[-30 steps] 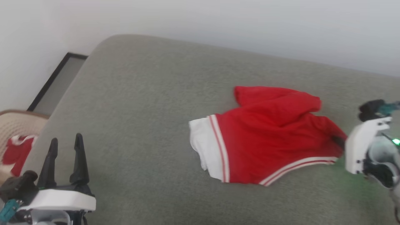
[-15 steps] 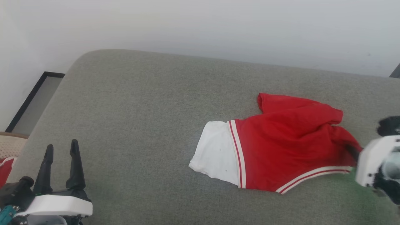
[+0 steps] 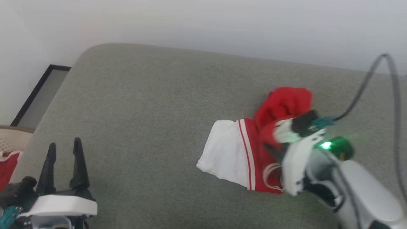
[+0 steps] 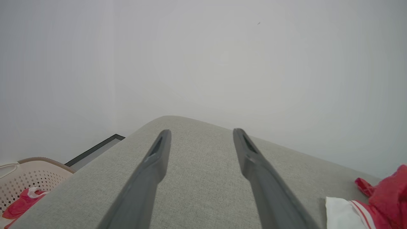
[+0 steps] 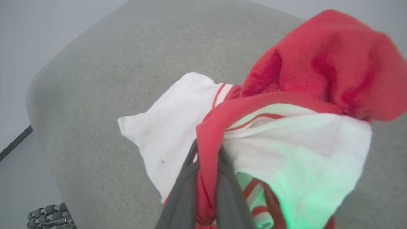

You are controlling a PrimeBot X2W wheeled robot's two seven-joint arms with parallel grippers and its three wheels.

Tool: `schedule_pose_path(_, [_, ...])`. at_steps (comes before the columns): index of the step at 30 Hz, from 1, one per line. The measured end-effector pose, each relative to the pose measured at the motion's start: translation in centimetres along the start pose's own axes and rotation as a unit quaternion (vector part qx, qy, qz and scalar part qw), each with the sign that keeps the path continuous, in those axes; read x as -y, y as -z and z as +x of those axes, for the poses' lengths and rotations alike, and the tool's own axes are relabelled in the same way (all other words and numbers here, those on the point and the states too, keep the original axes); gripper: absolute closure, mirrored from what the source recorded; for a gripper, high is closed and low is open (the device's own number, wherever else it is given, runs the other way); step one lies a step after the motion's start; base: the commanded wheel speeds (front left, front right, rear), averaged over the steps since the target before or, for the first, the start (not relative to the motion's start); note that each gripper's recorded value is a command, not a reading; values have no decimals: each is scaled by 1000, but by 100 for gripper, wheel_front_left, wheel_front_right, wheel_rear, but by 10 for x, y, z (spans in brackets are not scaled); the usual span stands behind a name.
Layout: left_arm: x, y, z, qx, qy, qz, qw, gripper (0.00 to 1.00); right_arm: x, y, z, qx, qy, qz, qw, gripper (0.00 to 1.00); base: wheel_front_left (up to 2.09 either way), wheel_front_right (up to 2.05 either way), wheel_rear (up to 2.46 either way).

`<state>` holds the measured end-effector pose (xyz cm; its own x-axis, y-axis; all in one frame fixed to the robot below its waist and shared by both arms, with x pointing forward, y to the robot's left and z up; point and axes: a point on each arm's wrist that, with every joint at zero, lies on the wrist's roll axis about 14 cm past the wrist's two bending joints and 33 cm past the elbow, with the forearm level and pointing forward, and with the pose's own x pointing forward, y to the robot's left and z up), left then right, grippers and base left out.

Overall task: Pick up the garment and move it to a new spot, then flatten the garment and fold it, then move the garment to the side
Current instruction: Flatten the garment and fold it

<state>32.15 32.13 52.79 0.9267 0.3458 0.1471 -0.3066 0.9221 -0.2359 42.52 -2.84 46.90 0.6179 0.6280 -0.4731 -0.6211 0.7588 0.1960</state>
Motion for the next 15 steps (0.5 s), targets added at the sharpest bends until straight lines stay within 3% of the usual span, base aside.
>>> schedule_pose_path(6, [-4,1,0,-2,-7,2,1000,0,-39,19,24,-38,-52,-14,998,99,0,0,0])
schedule_pose_path(8, [-5,0,0,-1,-9,3,1000,0,-41,26,28,-49,-55,-15,997,48,0,0,0])
schedule_pose_path(9, [-5,0,1,0,-10,4,1000,0,-42,27,30,-50,-56,-16,997,0,0,0,0])
schedule_pose_path(15, [-8,-2,-1,1,-14,4,1000,0,-40,16,27,-38,-60,-15,997,0,0,0,0])
